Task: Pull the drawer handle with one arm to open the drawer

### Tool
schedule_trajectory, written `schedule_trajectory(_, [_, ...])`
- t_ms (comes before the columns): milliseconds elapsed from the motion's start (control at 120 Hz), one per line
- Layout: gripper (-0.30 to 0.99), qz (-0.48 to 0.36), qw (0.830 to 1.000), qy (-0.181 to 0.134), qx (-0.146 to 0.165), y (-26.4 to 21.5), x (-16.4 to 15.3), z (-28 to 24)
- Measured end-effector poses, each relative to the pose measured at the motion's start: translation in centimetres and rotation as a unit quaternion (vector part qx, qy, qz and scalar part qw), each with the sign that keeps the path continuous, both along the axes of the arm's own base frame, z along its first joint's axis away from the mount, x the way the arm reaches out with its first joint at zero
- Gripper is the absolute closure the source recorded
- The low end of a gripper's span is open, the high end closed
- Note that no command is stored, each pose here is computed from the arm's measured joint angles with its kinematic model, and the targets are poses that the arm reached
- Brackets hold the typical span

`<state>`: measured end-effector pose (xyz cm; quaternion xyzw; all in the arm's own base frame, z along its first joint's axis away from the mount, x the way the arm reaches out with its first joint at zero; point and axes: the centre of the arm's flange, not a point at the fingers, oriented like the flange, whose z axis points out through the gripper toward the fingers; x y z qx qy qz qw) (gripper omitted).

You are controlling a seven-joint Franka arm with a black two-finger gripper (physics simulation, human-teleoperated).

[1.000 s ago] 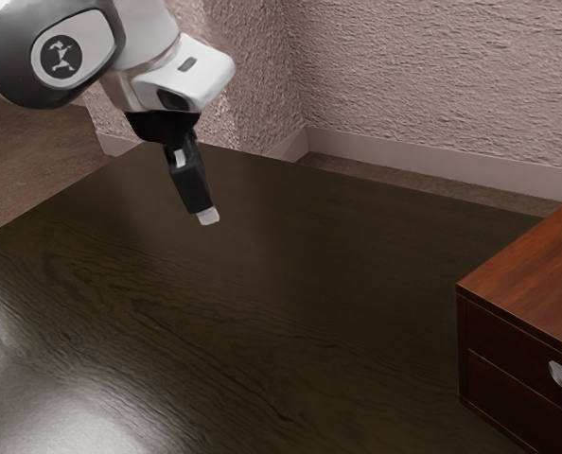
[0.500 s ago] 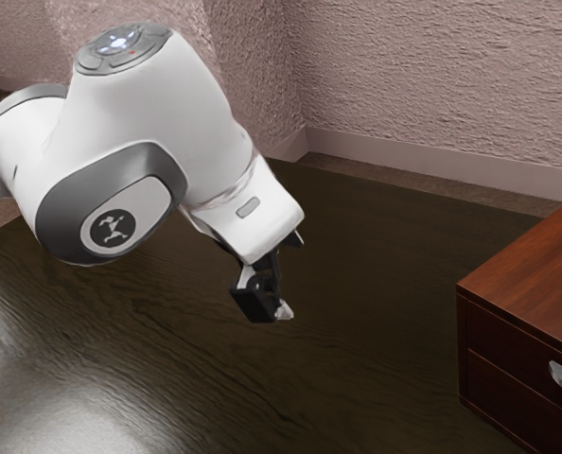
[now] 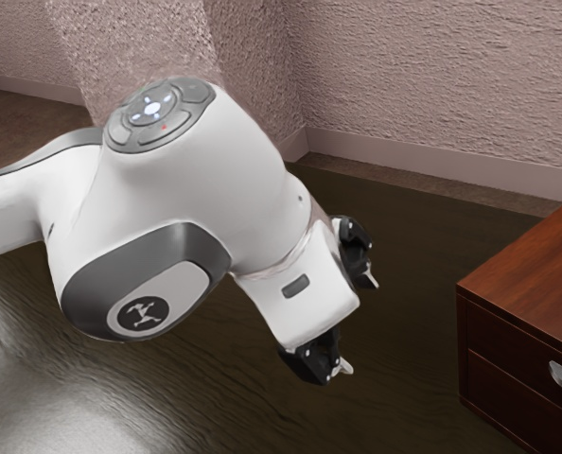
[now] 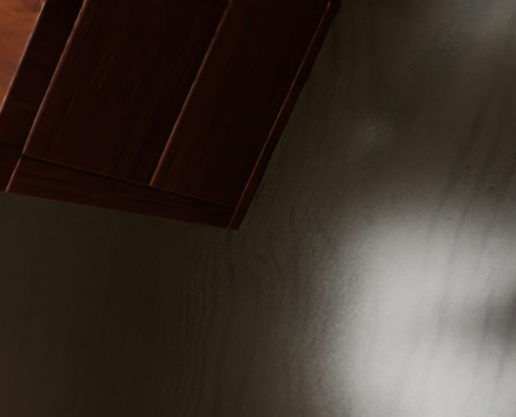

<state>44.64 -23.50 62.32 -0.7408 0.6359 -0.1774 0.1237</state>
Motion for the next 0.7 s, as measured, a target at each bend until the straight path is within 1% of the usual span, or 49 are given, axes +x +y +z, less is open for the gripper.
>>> schedule_trajectory(167, [0.00,-0.045,0.999,-0.003,0.008,-3.2,-1.8,-0.3])
schedule_trajectory(383, [0.00,-0.079,0.997,0.000,0.015,-6.2,-2.1,-1.9])
schedule_trajectory(575, [0.00,-0.110,0.994,-0.008,0.015,-9.1,-2.9,-2.2])
schedule_trajectory(700, [0.00,-0.126,0.992,-0.005,0.014,-10.9,-2.8,-3.2])
